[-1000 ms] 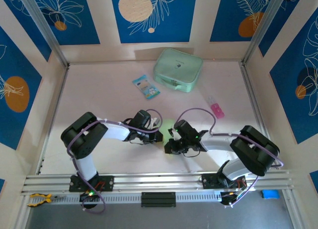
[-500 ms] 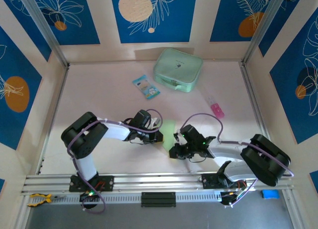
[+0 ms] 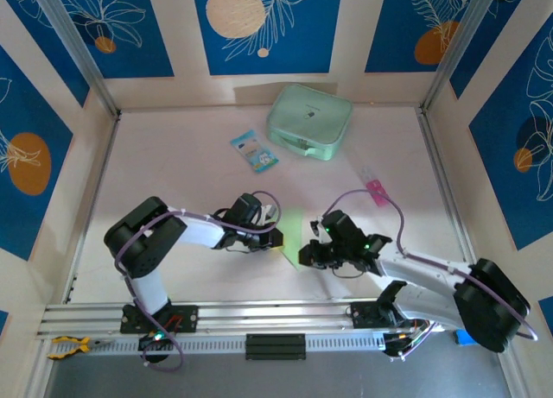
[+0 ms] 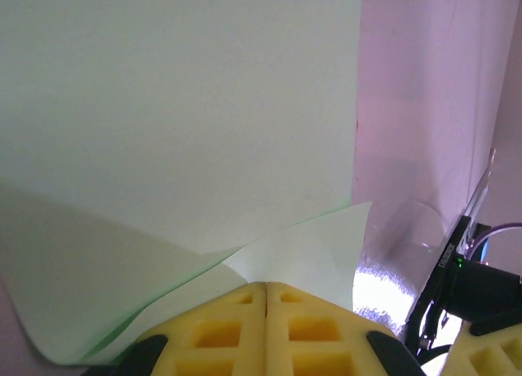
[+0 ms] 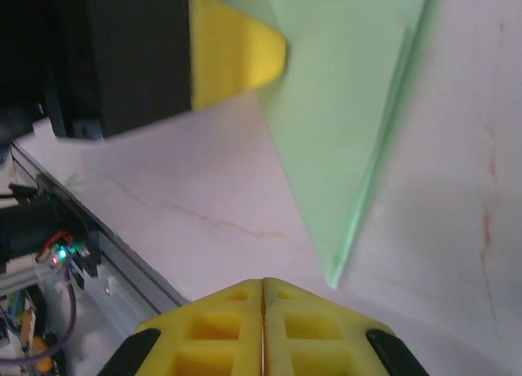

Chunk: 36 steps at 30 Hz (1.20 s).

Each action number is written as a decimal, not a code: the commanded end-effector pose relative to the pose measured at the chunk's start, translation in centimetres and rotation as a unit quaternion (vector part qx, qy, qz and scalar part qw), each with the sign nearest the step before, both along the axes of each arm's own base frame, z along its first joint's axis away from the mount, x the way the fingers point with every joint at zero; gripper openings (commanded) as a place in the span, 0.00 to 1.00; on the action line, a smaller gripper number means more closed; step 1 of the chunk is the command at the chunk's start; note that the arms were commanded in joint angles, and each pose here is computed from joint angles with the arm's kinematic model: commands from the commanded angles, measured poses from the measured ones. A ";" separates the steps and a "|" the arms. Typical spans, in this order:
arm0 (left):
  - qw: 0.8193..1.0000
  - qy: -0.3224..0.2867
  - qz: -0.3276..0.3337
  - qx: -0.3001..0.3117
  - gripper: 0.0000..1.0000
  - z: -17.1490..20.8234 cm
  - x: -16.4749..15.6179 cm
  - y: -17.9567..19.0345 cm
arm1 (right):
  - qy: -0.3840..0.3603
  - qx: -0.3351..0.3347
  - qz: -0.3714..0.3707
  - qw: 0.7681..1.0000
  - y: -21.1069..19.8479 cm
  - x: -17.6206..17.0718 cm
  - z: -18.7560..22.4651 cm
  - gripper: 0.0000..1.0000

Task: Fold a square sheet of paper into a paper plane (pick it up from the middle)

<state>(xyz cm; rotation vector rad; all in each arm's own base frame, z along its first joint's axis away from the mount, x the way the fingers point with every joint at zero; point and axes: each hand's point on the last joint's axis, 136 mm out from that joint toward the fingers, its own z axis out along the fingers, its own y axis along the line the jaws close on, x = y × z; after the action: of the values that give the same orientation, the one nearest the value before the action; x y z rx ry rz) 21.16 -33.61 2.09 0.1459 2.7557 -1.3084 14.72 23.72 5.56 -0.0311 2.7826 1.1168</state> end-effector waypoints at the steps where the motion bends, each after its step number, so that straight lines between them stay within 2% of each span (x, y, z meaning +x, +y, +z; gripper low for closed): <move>1: 0.999 -0.011 0.025 0.041 0.02 -1.2 0.1 1.1 | 0.000 0.016 0.002 1.000 2.1 1.9 1.2 0.08; 6: 0.998 -0.022 0.025 0.051 0.04 -1.5 0.0 1.4 | 0.015 0.002 -0.014 1.000 2.4 3.3 -0.6 0.06; 11: 0.999 -0.024 0.022 0.043 0.04 -1.6 0.0 1.0 | 0.033 0.031 -0.008 0.999 2.3 2.7 -1.6 0.07; 20: 0.998 -0.029 0.018 0.044 0.04 -1.3 0.0 1.1 | 0.039 0.028 0.005 0.999 3.0 2.6 -2.2 0.07; 27: 0.999 -0.037 0.011 0.037 0.05 -0.7 0.0 0.9 | 0.068 -0.024 -0.016 0.997 1.0 1.5 -5.2 0.04; 31: 0.998 -0.066 -0.013 0.019 0.09 1.4 0.1 0.3 | 0.090 -0.058 -0.027 0.994 -0.8 0.1 -7.0 0.02; 36: 0.995 -0.090 -0.040 0.012 0.09 3.4 -0.3 -0.2 | 0.085 -0.067 -0.033 0.994 -1.5 -0.1 -7.2 0.02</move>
<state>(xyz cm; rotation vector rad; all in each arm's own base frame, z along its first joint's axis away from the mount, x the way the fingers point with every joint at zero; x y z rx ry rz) 21.17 -33.30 4.07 0.2606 2.6738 -1.2206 16.80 25.04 1.21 0.0669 2.8495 1.1327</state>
